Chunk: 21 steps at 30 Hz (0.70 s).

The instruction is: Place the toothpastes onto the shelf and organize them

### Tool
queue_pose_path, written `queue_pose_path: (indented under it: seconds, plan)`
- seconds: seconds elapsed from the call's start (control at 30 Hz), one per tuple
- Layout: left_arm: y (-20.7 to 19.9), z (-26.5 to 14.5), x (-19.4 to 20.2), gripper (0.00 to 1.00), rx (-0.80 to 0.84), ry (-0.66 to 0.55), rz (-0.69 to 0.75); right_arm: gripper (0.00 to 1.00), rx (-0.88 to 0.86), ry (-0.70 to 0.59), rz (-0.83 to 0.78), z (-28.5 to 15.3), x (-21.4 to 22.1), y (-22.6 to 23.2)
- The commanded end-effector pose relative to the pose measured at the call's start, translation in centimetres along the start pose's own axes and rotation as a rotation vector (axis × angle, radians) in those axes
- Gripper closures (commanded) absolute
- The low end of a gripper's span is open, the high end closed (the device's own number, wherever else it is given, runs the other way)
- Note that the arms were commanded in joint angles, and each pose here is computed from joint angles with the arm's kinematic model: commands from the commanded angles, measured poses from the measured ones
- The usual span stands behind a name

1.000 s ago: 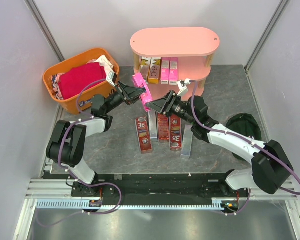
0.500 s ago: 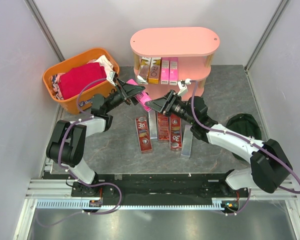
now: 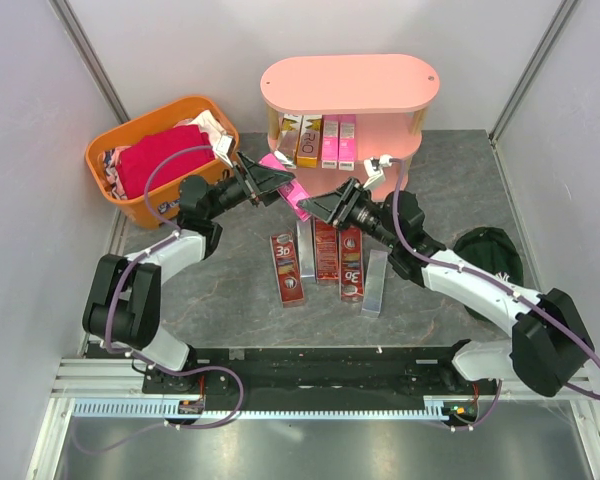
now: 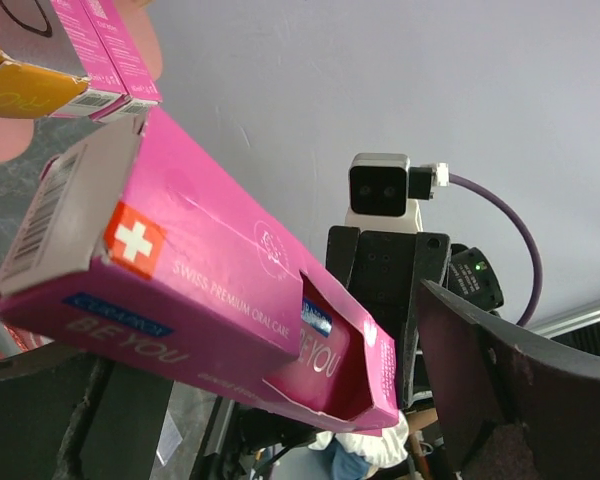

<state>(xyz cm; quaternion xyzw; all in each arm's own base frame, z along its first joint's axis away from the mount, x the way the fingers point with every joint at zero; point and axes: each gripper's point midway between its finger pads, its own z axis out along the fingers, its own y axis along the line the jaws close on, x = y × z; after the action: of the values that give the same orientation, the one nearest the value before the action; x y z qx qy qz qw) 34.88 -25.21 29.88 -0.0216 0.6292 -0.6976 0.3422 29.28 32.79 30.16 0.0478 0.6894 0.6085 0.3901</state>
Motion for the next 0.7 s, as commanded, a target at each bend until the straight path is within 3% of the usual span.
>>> queue_pose_path:
  seconds: [0.0, 0.47, 0.67]
  plan:
    - [-2.0, 0.2, -0.5, 0.02, 0.019, 0.02, 0.149, 1.0, -0.04, -0.045, -0.038, -0.7, -1.4, 1.6]
    - [-1.4, 0.4, -0.5, 0.02, 0.011, 0.033, 0.139, 1.0, -0.041, -0.123, -0.083, -2.6, -4.7, 2.7]
    - [-1.5, 0.4, -0.5, 0.02, 0.041, 0.019, 0.136, 1.0, -0.062, -0.072, -0.068, -2.6, -3.7, 2.7]
